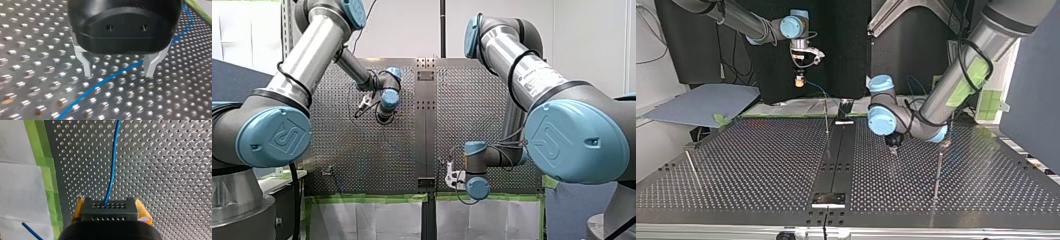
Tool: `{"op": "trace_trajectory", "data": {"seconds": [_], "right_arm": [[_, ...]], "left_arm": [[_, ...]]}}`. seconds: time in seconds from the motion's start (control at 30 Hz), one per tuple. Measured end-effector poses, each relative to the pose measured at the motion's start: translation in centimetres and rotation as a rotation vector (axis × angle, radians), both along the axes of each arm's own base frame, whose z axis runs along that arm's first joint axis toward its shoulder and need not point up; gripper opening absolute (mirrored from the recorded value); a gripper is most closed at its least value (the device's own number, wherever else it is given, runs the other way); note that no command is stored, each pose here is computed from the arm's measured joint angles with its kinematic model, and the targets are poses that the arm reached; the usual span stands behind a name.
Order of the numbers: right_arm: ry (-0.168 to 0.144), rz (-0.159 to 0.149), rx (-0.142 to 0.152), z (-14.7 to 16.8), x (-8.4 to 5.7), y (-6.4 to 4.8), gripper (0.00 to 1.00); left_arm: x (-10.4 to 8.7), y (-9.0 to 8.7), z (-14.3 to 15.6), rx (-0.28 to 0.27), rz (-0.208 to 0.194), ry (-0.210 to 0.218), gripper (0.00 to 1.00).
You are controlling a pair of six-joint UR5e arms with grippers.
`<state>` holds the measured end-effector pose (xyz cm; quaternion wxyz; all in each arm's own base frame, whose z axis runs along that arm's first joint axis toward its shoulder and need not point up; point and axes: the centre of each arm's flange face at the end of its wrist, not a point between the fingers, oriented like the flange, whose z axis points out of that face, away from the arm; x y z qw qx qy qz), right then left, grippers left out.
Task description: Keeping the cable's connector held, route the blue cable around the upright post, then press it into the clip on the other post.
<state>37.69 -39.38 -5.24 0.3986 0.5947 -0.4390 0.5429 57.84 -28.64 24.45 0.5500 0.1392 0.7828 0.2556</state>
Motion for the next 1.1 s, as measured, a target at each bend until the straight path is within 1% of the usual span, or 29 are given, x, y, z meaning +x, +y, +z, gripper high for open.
{"op": "trace_trajectory", "data": {"seconds": [0.23,0.47,0.63,0.8,0.97,1.1], "right_arm": [[0.003,0.0,0.001,0.0,0.0,0.0,0.0],[0.005,0.001,0.002,-0.1,0.0,0.1,0.0],[0.007,0.001,0.003,-0.1,0.0,0.1,0.0],[0.007,0.001,0.004,-0.1,0.0,0.1,0.0],[0.007,0.001,0.003,-0.1,0.0,0.1,0.0],[0.009,0.001,0.003,0.0,0.0,0.1,0.0]], "left_arm": [[-0.1,-0.6,-4.2,0.051,0.008,0.066,1.0],[-0.1,-0.6,-5.5,0.063,0.016,0.087,1.0],[-0.5,-1.2,-7.7,0.073,0.005,0.125,1.0],[-0.6,-1.8,-9.0,0.052,-0.005,0.132,1.0],[-0.6,-2.2,-10.2,0.003,-0.025,0.139,1.0],[-0.7,-2.9,-12.1,-0.04,-0.05,0.156,1.0]]}}
